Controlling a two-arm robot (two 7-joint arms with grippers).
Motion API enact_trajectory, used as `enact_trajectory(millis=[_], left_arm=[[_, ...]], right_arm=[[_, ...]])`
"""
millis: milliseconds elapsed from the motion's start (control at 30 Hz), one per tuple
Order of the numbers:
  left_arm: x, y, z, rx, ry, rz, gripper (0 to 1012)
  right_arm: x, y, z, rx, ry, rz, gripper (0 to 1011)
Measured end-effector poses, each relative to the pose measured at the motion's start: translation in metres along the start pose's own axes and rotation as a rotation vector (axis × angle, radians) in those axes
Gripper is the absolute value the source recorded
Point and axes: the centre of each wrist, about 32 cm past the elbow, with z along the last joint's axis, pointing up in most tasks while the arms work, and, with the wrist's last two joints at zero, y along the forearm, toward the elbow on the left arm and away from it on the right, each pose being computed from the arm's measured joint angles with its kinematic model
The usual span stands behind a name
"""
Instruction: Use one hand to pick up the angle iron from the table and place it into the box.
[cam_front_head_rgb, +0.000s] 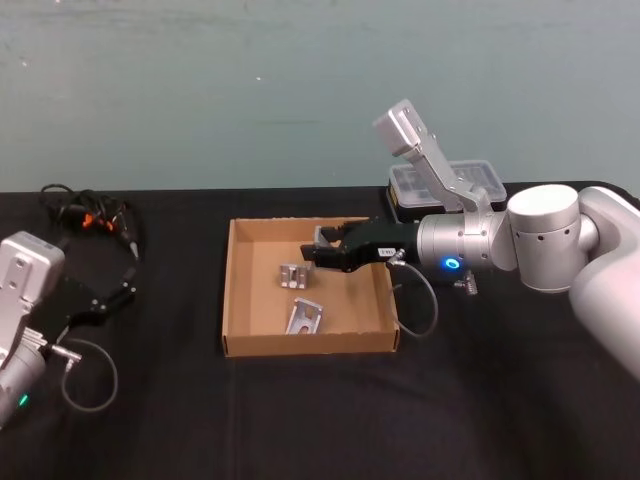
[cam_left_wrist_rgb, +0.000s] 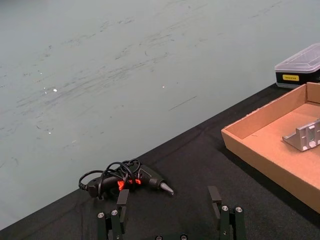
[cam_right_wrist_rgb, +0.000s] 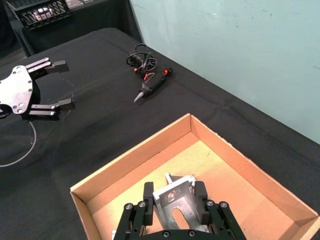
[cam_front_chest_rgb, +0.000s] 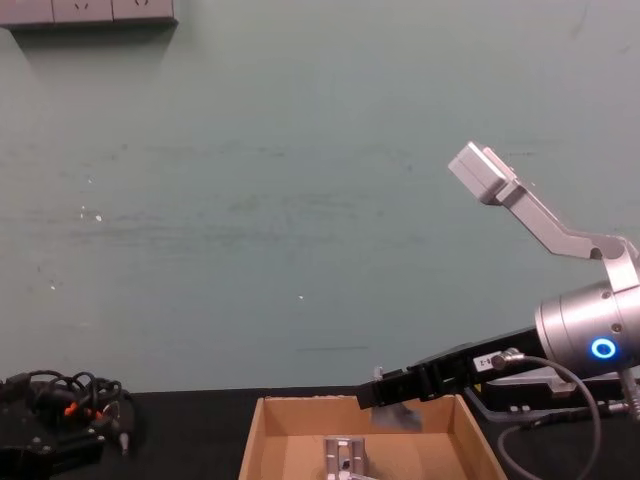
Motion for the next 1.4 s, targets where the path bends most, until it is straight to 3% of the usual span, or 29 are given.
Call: enact_trajectory(millis=[167,333,700,1000,1233,1400], left_arm=[[0.0000,0.0000,0.0000,0.000,0.000,0.000,1000],[0.0000,0.0000,0.0000,0.000,0.000,0.000,1000],[0.0000,0.0000,0.0000,0.000,0.000,0.000,1000],[0.0000,0.0000,0.0000,0.000,0.000,0.000,1000],[0.0000,0.0000,0.0000,0.000,0.000,0.000,1000],[0.0000,0.0000,0.0000,0.000,0.000,0.000,1000]], right_arm=[[0.000,0.000,0.000,0.002,-0.001,0.000,533],[0.000,0.000,-0.001,0.004,-0.001,0.001,722],[0.000,-0.001,-0.001,0.005,-0.001,0.000,991],[-0.001,-0.001,-0.001,0.007,-0.001,0.001,1003],[-0.011,-0.006,-0.011,0.088,-0.036,0.014,1003],[-0.023,-0.017,-0.022,0.179,-0.072,-0.014,1003]])
